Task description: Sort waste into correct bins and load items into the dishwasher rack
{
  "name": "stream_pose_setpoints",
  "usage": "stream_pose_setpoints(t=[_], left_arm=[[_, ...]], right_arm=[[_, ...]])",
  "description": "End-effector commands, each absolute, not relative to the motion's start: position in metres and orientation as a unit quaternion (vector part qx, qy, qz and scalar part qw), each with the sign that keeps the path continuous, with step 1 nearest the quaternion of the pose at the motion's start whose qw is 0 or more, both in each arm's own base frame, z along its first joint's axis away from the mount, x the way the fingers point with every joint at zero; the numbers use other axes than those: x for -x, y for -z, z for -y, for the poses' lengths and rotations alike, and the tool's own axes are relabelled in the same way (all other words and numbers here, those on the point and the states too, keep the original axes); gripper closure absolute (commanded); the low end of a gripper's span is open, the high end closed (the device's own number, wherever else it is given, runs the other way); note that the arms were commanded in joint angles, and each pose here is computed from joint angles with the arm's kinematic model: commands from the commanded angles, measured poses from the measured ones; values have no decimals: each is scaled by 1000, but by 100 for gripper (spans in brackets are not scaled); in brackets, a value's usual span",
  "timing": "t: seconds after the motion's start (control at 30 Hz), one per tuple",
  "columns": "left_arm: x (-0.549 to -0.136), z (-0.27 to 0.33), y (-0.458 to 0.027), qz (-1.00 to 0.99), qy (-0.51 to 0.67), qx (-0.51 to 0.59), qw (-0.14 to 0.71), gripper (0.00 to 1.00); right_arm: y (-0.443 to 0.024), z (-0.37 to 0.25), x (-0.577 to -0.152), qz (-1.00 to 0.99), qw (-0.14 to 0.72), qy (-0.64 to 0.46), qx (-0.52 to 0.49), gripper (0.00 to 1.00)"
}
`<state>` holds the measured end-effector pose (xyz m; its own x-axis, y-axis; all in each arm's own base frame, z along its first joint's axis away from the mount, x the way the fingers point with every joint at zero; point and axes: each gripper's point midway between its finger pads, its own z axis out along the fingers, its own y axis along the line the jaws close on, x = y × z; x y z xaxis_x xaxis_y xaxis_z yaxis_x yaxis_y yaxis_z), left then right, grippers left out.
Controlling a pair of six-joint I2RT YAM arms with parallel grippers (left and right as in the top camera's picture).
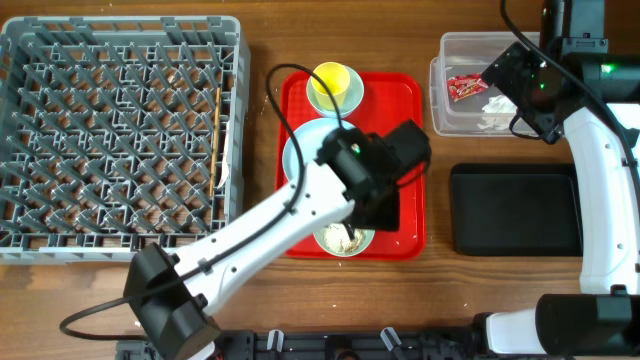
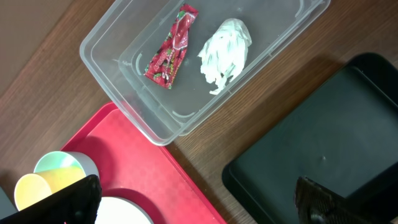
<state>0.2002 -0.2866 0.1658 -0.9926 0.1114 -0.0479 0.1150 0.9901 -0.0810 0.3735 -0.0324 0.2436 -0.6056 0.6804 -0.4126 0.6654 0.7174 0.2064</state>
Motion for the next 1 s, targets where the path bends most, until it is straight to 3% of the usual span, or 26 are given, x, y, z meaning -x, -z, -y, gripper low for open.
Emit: stream_pose_setpoints(t=[0.0,0.17,0.2,0.43,0.6,0.7,0.8,0.97], left_arm=[[-217,268,-172,-998,20,-41,47,15],[-272,162,-202,-989,17,136,57,8],[-279,136,-206,-982,16,178,55,0],[-277,-5,-212,-916,-15,401,13,0],[-272,-50,-212,-880,-17,475,11,0],[-270,-62,-212,-869,-17,494,11,0],[-268,-68,-212,-863,-17,504,10,0],[-268,-69,-212,-863,-17,505,10,0]], right_arm=[[-237,35,-374,-898,233,-1,-374,0],[-237,35,-374,-898,233,-1,-374,0],[-237,35,-374,-898,233,-1,-374,0],[-237,35,-374,-898,233,-1,-374,0],[-244,19,-392,-894,252,-60,-365,0],[-241,-18,-384,-907,199,-151,-339,0],[-242,-78,-370,-931,146,-251,-221,0],[-194,-159,-321,-971,76,-216,-72,0]])
